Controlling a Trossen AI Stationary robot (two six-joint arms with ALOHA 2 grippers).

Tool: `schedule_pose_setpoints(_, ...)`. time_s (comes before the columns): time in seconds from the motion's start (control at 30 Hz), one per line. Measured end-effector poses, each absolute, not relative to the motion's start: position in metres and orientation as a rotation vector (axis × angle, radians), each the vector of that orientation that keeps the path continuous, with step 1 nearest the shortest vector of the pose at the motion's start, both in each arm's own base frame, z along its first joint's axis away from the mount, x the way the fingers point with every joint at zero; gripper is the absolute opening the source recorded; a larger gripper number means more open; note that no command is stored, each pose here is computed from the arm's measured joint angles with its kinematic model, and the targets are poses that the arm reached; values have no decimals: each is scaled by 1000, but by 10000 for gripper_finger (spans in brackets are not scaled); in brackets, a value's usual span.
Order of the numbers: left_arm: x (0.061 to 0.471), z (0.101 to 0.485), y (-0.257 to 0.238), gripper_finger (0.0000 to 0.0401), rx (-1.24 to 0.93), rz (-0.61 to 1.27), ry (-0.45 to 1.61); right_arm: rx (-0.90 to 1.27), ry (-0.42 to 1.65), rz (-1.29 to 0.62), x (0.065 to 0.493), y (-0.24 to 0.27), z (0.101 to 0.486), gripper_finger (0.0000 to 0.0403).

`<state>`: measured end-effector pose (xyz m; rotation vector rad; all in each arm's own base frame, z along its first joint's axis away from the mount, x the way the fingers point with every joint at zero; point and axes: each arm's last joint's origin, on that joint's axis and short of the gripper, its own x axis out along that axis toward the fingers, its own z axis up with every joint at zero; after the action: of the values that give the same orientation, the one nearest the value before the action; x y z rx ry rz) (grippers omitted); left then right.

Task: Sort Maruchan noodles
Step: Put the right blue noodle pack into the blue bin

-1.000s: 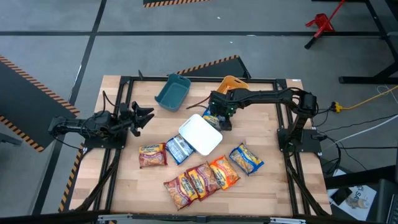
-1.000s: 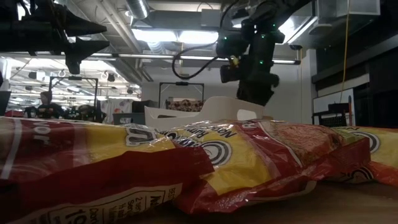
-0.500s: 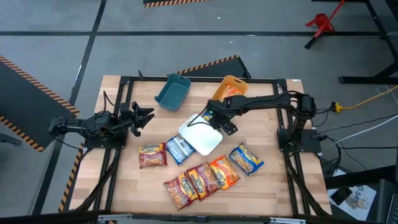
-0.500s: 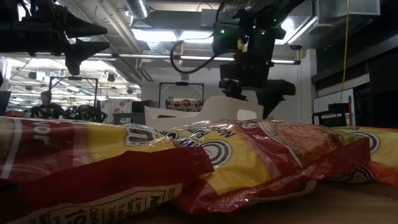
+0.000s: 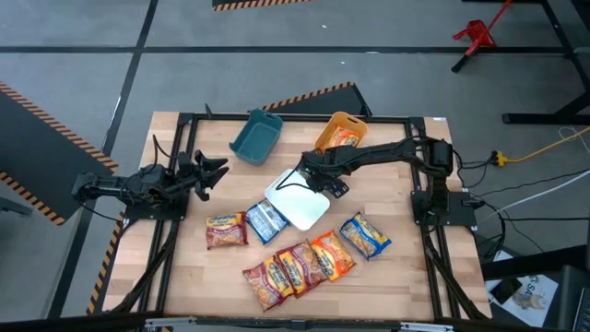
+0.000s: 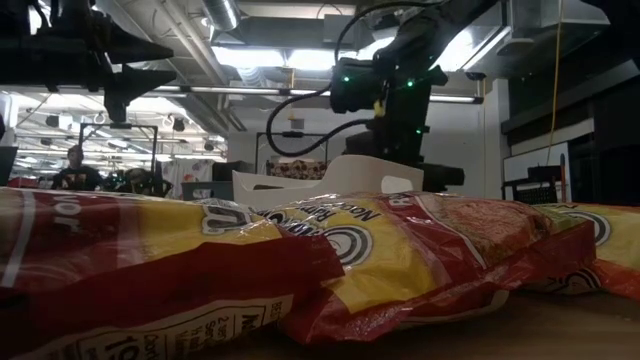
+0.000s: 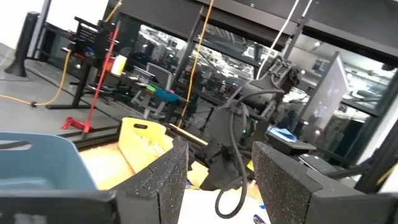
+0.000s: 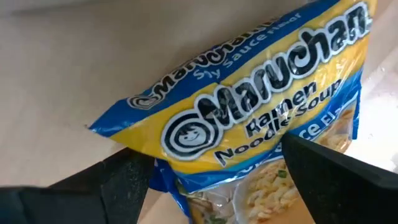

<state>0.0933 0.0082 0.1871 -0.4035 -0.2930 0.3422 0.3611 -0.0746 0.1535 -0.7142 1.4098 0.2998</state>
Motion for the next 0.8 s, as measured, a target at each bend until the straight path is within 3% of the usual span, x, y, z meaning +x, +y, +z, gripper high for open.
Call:
schedule_pose_setpoints(0.17, 93, 187, 9, 174, -404, 362, -293, -692, 1412, 262, 363, -75, 152, 310)
schedule_pose_setpoints(0.5, 93, 186, 9, 174, -404, 369, -292, -697, 1439, 219, 361, -76, 152, 135)
schedule_pose_setpoints(0.8, 93, 187, 9, 174, -405, 369, -292, -647, 1402, 184, 360, -75, 162, 20)
